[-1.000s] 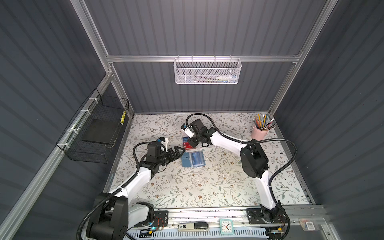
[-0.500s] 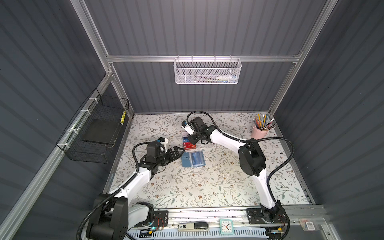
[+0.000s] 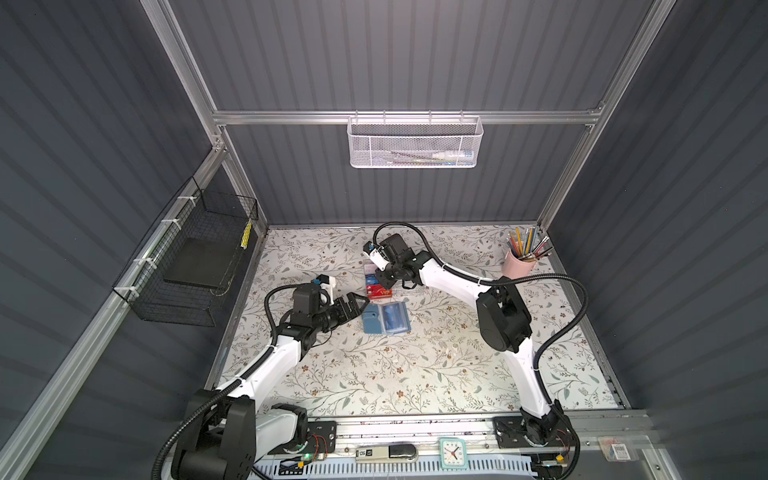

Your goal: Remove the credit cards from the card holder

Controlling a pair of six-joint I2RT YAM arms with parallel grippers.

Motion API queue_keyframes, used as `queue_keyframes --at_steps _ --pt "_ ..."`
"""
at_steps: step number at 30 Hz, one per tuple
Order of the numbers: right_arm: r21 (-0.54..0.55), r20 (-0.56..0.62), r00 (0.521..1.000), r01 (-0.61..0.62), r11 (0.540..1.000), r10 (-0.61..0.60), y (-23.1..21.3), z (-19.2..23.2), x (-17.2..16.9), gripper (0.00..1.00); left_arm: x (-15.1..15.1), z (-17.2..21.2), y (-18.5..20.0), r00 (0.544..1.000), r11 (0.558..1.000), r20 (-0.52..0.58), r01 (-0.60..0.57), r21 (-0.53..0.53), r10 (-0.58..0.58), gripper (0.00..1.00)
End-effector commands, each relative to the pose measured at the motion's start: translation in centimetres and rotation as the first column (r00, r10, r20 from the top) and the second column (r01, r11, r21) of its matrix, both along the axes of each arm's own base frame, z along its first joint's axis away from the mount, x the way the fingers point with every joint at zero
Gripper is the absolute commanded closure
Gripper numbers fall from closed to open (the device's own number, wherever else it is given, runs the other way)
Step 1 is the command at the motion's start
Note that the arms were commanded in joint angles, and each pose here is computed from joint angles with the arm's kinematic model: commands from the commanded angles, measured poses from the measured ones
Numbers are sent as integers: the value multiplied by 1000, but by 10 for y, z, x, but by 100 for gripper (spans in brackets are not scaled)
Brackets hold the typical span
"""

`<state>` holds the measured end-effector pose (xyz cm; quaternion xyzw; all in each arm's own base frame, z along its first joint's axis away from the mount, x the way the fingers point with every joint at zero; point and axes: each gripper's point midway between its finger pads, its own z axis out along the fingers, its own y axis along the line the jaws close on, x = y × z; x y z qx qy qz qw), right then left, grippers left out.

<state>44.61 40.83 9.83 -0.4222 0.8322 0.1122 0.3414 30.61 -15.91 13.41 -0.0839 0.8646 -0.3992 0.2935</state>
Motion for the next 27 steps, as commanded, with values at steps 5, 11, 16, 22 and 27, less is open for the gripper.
queue_keyframes --at_steps 5,11,16,22,27 --pt "-10 55 998 21 1000 -21 -2 6 11 81 -6 -7 2 1000 1000 -23 6 -1 -6 0" --pt "12 63 998 5 1000 -6 1 16 9 81 -4 -10 1 1000 1000 -29 5 -5 -5 0" --pt "43 69 998 -3 999 0 1 29 3 80 -3 -8 1 1000 1000 -24 5 -6 -5 0" --pt "89 85 996 6 996 -14 -5 58 -6 77 -5 -3 1 1000 1000 -17 9 -6 -9 0" --pt "112 91 995 31 993 -41 -15 76 -15 71 -10 5 3 1000 1000 -10 13 5 -13 0"
